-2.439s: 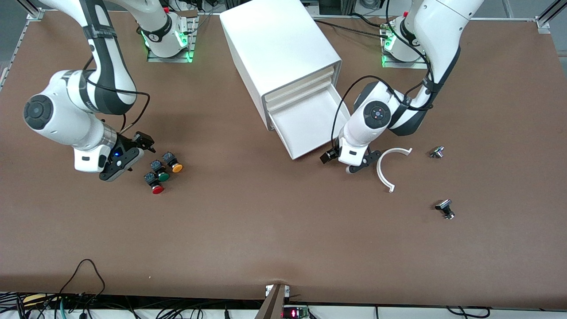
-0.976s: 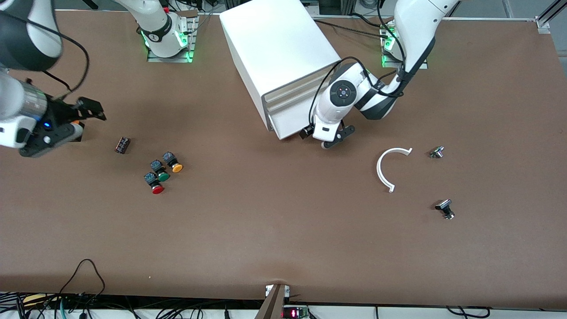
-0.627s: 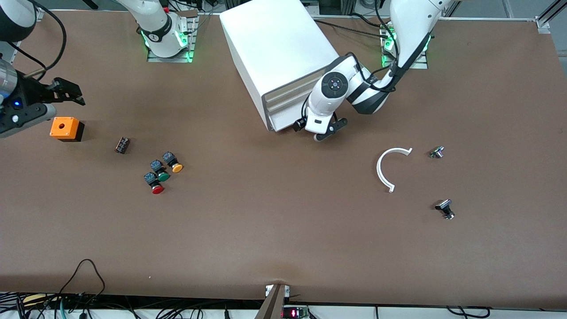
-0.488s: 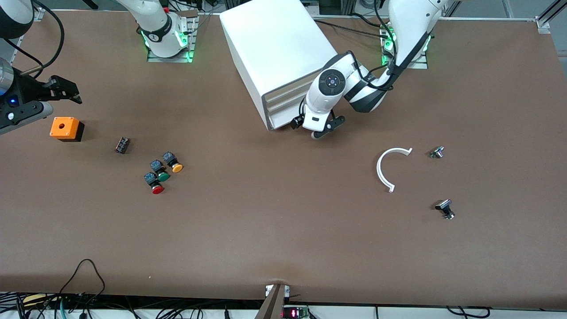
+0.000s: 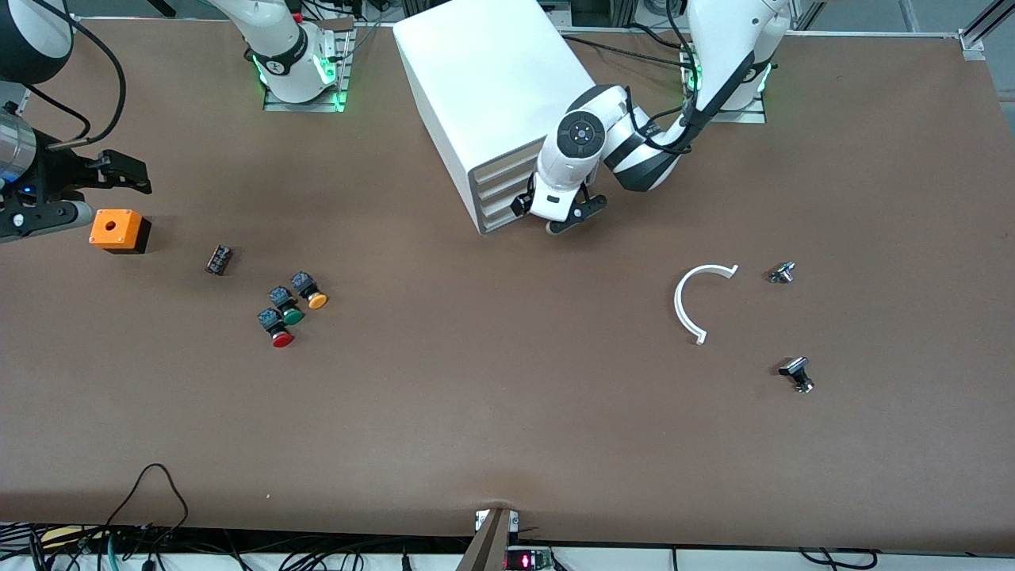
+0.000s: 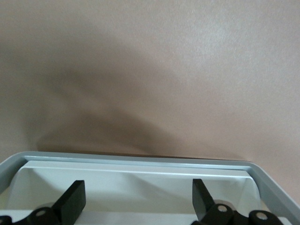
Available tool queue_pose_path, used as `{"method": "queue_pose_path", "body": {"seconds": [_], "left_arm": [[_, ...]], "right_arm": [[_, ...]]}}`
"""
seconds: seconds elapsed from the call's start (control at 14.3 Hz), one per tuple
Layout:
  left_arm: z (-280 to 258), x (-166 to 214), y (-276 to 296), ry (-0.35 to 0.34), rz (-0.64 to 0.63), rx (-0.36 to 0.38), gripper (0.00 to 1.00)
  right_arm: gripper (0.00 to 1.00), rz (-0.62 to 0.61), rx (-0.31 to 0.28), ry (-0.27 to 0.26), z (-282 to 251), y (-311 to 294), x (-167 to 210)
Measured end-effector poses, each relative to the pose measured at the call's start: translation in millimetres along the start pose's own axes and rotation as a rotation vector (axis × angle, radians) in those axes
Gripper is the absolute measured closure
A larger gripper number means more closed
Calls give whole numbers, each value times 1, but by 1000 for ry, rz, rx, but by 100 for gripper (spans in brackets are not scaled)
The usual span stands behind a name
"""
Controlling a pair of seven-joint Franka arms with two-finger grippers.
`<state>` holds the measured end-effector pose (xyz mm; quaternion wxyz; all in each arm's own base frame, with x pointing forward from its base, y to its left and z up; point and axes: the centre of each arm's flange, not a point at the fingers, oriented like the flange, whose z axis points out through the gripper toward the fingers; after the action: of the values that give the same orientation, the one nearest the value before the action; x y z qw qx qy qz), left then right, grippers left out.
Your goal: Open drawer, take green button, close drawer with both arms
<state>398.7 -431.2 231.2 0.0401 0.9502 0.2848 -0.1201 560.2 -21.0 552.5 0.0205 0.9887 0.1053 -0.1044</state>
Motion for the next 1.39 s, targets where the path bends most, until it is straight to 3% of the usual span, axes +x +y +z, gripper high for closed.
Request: {"method": "queue_pose_path", "body": {"seconds": [0.28, 0.49, 0.7, 0.91, 1.18, 1.39], "left_arm": [[-27, 34, 3, 35, -33, -50, 0], [-62, 99, -3, 89, 5, -73, 0], [-106, 169, -22, 123, 70, -47, 0], [-170, 216, -51, 166, 121, -43, 0], [-242, 242, -102, 211, 212, 0, 0], [-298, 247, -137, 196, 283, 72, 0]], "right_arm": [[0, 52, -2, 13, -6, 4, -2], [0, 118, -2, 34, -15, 18, -6], [0, 173, -1, 51, -22, 33, -11], [0, 254, 16, 58, -24, 39, -13], [0, 299, 46, 68, -27, 36, -12], [0, 304, 46, 76, -30, 36, -12]]}}
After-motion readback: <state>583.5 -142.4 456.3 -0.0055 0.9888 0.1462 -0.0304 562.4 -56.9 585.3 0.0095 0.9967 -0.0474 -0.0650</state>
